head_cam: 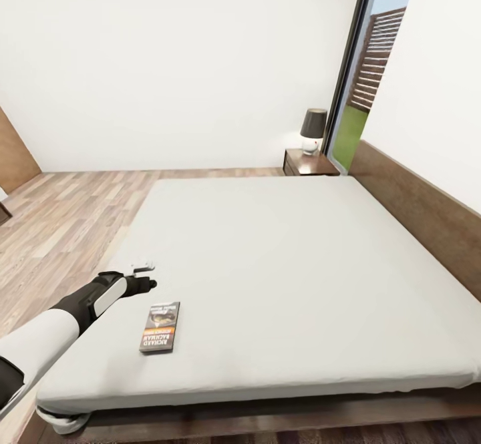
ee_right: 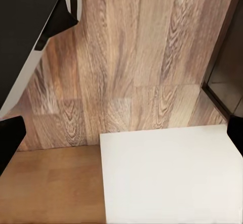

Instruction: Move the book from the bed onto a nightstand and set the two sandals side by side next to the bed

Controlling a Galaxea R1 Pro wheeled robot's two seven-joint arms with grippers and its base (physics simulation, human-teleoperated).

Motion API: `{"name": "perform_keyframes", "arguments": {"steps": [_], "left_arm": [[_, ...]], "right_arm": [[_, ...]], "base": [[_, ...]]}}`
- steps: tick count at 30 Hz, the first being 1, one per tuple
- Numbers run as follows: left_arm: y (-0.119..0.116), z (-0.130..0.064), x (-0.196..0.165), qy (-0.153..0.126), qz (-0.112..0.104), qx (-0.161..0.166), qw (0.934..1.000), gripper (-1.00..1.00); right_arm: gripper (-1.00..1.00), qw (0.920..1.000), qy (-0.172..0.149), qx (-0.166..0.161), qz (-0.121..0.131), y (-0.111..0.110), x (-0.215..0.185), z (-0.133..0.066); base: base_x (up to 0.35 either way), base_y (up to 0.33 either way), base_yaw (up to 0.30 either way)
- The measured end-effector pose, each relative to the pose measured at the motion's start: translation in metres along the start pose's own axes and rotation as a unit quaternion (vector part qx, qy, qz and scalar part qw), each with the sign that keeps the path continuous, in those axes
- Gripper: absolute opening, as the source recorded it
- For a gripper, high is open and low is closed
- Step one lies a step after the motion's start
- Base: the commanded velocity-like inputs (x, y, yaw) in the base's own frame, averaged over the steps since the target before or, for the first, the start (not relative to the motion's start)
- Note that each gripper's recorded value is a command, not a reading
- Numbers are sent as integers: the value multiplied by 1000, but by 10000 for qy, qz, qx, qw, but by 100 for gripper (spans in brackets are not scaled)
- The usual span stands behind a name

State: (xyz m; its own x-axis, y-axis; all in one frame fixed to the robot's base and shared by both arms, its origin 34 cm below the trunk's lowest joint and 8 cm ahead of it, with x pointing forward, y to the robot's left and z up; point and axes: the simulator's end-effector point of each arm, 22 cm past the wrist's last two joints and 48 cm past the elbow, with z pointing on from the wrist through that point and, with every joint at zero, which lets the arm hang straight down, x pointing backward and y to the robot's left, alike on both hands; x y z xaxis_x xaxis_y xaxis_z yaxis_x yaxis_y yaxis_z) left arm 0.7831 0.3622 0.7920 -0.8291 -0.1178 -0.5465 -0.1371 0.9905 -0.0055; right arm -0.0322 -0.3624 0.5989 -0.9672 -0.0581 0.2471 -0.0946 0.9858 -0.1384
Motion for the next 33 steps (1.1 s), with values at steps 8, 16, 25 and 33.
{"name": "perform_keyframes", "arguments": {"steps": [8, 16, 25, 33], "left_arm": [[2, 6, 4, 25, 0, -20, 10000, 100], [5, 12, 9, 52, -3, -44, 10000, 100], [8, 19, 12, 7, -19, -71, 10000, 100], [9, 25, 17, 53, -18, -84, 9999, 100]], "right_arm": [[100, 9999, 109, 2, -18, -1, 12, -2], [100, 9998, 182, -3, -30, 0, 18, -3], [100, 9997, 257, -7, -42, 0, 24, -5], [100, 9995, 322, -10, -59, -1, 29, -6]], "base": [[0, 0, 0], [0, 0, 0], [0, 0, 0], [0, 0, 0]]}}
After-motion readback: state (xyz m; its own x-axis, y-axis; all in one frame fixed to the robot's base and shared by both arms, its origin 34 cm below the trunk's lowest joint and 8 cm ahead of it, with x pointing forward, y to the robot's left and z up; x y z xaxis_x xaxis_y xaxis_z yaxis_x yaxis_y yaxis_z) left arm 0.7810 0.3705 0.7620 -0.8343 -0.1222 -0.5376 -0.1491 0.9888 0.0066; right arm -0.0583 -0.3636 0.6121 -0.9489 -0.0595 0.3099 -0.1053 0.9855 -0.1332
